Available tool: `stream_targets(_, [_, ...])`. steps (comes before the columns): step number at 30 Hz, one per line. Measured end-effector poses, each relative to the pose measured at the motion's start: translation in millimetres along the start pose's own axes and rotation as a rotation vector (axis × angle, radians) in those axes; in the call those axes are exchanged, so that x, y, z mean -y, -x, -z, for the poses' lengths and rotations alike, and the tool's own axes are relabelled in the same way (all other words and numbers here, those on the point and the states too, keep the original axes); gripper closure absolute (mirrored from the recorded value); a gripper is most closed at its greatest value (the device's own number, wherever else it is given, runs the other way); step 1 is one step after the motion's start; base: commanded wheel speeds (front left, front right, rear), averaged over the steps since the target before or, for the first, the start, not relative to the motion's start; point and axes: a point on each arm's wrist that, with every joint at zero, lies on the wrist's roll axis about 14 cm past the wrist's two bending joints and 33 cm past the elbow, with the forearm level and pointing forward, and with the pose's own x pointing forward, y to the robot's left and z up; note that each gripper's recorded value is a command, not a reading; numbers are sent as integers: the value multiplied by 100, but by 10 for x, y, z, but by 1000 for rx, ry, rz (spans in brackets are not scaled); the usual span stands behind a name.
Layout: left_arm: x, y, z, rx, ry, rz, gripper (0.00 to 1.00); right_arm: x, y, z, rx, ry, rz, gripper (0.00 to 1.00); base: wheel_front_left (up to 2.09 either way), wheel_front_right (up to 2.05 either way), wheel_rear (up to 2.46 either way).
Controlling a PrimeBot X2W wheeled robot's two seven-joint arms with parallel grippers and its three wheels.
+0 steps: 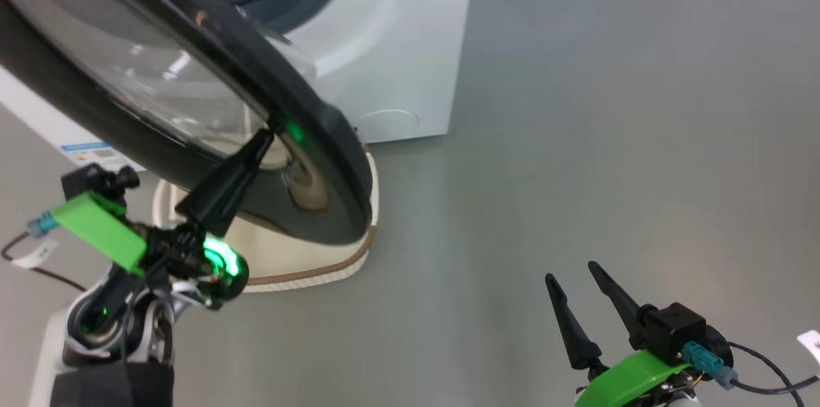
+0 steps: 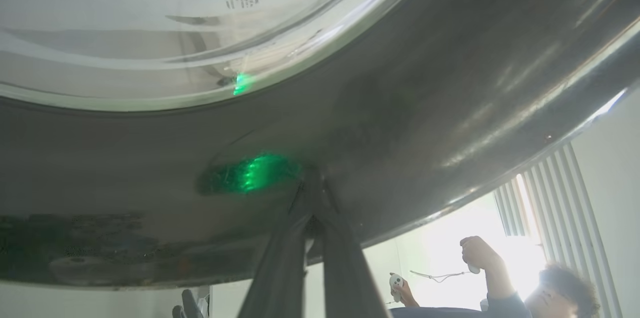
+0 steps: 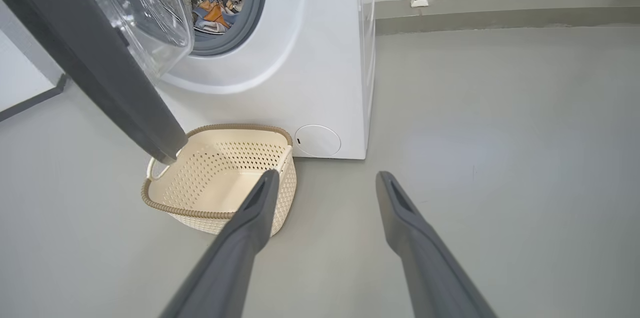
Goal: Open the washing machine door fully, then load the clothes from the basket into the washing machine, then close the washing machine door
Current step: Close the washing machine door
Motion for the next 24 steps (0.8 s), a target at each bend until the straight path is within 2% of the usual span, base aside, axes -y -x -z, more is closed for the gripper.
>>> stream_targets(14, [-191, -587, -24, -18, 31, 8, 100, 330, 112, 69, -22, -17, 107, 0, 0, 0, 0])
stream_targets(24, [-195, -583, -120, 25, 14, -3, 100, 328, 44, -7, 2, -14, 102, 0, 0, 0, 0])
